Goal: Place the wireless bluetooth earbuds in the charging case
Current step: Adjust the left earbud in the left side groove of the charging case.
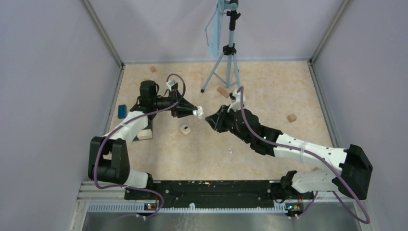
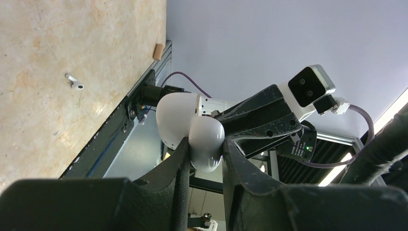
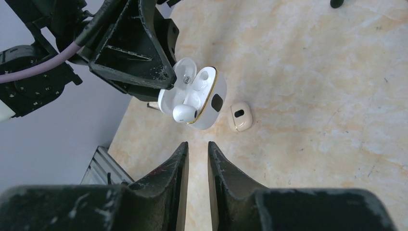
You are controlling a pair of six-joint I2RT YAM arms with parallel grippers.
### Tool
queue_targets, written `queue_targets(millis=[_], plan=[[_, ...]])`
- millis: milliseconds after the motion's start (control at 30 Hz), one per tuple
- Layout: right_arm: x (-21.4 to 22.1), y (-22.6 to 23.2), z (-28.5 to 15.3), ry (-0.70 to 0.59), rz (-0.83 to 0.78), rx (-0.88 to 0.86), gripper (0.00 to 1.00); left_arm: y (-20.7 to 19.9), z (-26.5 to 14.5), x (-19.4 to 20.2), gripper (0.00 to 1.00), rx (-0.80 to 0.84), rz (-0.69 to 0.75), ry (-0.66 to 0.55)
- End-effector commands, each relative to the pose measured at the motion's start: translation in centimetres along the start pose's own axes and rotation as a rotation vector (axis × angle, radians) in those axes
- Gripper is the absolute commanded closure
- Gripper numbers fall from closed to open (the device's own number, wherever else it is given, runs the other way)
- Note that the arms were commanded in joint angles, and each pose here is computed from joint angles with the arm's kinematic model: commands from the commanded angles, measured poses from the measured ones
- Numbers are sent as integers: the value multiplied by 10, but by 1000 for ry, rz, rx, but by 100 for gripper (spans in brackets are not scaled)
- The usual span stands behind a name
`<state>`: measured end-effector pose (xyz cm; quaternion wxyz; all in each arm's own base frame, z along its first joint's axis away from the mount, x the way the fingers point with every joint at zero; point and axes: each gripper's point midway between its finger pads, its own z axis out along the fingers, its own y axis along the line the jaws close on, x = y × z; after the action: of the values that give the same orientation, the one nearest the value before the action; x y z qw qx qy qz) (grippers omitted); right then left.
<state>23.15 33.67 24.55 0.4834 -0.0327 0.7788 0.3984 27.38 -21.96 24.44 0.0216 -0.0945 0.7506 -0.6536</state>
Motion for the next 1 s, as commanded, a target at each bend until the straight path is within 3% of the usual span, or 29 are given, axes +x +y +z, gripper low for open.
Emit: queue_targets(millis=[0,467,800,967], plan=[[-12,18,5,-4,20,-48,81,-8,-2,1,100,17,59,17],[-18,23,11,-16,13,-71,82,-6,-2,1,100,15,56,20],[-21,23,6,5,79,-32,57,-5,-1,-1,100,12,51,14],[-23,23,8,16,97,1,57,-3,-1,-1,100,10,47,13]])
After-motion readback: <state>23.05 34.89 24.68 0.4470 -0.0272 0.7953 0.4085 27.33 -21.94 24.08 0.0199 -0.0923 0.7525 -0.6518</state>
